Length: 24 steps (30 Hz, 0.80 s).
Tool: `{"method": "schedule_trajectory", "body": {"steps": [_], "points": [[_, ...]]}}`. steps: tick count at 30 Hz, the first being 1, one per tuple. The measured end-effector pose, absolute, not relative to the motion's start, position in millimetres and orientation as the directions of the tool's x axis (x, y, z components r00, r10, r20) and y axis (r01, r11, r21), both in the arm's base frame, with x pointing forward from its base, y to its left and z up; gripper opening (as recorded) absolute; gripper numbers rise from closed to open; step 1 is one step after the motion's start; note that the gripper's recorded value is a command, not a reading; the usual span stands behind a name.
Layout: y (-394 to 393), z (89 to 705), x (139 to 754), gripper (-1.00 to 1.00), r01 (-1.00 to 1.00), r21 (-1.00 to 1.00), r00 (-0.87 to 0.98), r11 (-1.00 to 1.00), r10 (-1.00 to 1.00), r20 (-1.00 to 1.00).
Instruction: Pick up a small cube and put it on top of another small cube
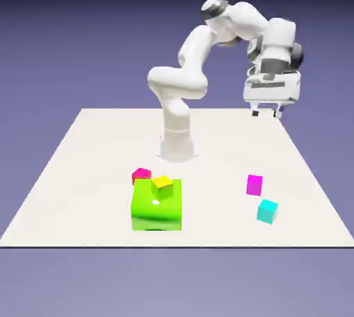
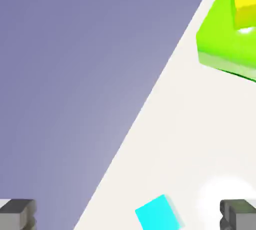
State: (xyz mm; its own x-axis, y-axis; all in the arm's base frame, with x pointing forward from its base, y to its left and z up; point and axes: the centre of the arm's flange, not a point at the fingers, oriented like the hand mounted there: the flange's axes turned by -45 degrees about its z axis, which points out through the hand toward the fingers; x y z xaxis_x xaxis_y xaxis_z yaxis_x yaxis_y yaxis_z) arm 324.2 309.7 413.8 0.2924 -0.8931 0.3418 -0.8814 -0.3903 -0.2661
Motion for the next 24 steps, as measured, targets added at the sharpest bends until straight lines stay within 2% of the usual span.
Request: {"method": "schedule_trajectory", "body": {"steps": [7, 14, 16, 19, 20, 22, 24], "points": [[348.6, 313.3, 308.6, 0.00, -0.984, -0.139, 0.055, -0.110, -0.935, 0.351], [358.1, 193.5, 285.6, 0.00, -0.975, -0.010, -0.202, 0.222, -0.865, 0.460], [357.4, 181.3, 282.6, 0.00, -0.967, 0.000, -0.225, 0.256, -0.851, 0.475], [340.9, 132.0, 278.1, 0.00, -0.967, 0.001, -0.224, 0.255, -0.851, 0.475], [334.4, 117.4, 276.5, -1.00, -0.967, 0.000, -0.226, 0.256, -0.850, 0.475], [334.4, 117.4, 276.6, -1.00, -0.967, -0.001, -0.226, 0.256, -0.850, 0.475], [347.6, 149.4, 280.0, -1.00, -0.967, 0.000, -0.223, 0.254, -0.851, 0.475]]}}
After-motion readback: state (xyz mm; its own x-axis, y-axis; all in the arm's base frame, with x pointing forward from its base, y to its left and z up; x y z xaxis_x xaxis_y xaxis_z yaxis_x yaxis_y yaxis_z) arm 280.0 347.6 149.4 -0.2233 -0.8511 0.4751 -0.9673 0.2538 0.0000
